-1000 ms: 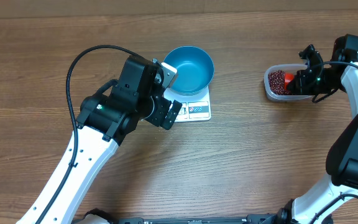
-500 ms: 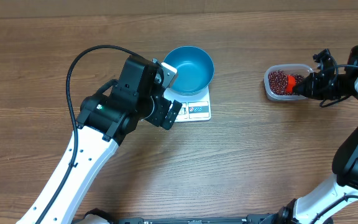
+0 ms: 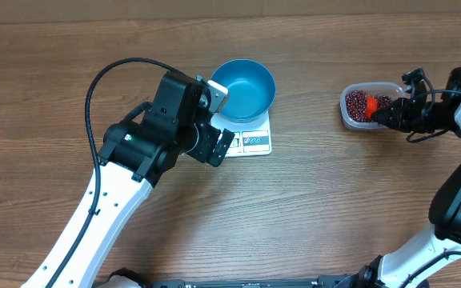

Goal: Scoop item into bowl and weigh 150g on scale
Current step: 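Scoop beans with the red cup and lift it out of the tub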

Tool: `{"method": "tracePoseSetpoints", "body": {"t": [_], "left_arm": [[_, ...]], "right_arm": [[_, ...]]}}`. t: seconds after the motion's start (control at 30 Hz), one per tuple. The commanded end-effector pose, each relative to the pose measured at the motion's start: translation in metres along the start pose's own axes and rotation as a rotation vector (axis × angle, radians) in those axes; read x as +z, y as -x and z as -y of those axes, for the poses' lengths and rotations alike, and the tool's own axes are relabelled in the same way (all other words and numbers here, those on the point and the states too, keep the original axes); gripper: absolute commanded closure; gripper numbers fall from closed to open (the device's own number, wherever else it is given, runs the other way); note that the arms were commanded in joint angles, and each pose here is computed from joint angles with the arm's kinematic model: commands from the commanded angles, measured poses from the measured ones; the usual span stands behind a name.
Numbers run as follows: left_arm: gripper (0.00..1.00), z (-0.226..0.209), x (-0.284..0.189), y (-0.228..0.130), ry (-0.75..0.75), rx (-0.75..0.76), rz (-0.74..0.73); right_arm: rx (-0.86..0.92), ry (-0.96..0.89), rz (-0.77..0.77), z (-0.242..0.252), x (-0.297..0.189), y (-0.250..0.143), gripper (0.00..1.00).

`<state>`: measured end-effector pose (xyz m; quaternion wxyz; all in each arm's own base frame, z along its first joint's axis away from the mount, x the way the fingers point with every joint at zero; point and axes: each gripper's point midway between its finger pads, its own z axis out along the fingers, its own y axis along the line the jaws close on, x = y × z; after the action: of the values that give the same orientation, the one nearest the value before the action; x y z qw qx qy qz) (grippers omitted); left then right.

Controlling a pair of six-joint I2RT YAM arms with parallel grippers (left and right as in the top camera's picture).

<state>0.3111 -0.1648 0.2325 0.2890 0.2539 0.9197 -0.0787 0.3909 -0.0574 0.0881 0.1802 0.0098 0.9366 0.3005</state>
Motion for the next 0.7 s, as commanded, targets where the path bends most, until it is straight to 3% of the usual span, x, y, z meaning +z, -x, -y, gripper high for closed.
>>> {"method": "tracePoseSetpoints", "body": {"t": [0.0,0.67], "left_arm": [[0.0,-0.001,-0.001,-0.002,-0.001,-0.016,0.003],[0.0,-0.001,-0.001,-0.002,-0.001,-0.016,0.003]], "right_arm": [[0.033,0.116,0.029,-0.014,0.001,-0.001,0.96],[0.13,0.19,0.128,0.001,-0.028,0.002,0.96]]}}
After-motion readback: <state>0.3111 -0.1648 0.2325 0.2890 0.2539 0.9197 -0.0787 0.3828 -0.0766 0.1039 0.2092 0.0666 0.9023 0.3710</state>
